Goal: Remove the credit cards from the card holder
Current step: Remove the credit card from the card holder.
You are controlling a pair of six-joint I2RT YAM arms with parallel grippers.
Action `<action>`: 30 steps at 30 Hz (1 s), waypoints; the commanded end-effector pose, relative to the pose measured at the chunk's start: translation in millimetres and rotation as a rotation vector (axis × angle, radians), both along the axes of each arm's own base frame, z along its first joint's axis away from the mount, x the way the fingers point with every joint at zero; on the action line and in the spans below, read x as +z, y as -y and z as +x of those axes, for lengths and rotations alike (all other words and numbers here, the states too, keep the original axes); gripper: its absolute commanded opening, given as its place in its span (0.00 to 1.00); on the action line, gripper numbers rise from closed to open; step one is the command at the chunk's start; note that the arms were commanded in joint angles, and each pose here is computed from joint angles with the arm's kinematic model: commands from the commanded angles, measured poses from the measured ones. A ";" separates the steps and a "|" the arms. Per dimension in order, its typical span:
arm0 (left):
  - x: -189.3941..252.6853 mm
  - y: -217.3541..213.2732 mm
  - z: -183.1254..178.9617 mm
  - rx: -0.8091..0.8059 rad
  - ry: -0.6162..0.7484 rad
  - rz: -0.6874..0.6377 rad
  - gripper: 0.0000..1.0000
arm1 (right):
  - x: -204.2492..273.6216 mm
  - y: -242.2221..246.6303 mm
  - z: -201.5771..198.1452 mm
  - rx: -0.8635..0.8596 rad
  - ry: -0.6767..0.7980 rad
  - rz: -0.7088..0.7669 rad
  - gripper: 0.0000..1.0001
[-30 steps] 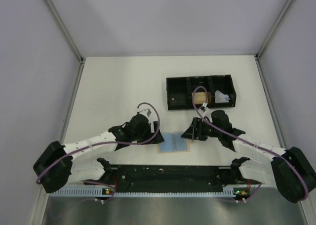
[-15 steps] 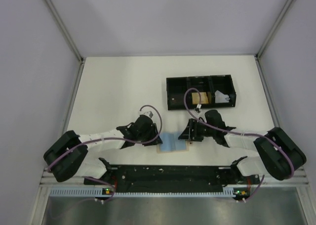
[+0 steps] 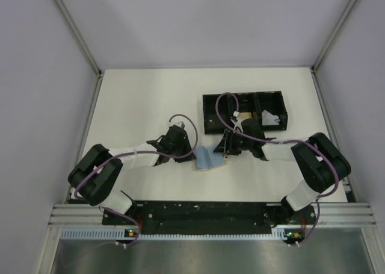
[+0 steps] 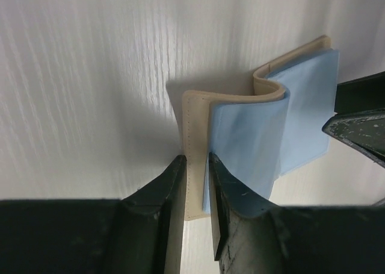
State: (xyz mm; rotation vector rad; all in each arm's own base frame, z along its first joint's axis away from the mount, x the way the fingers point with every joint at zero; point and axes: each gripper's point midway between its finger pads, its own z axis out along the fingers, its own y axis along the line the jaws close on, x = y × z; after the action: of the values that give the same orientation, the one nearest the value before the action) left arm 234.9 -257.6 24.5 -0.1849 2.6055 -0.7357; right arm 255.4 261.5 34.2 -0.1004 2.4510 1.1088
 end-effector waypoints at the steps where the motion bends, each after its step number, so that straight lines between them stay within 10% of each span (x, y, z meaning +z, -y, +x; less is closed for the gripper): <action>1: 17.1 0.1 27.8 0.001 0.095 0.037 0.28 | -0.6 7.9 20.1 -0.025 0.026 -0.037 0.43; 16: 152.3 -107.4 18.0 0.275 0.494 0.144 0.92 | 116.5 103.7 15.1 -0.275 0.359 -0.263 0.70; 30: 303.3 -264.6 -65.6 0.667 1.053 0.078 0.99 | 263.9 245.3 -49.8 -0.771 0.758 -0.463 0.92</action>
State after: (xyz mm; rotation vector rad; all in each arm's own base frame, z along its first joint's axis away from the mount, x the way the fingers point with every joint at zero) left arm 186.9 -33.5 319.6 -0.4136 1.5036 -0.4504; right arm 223.0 56.0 281.7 0.1637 1.7761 0.2770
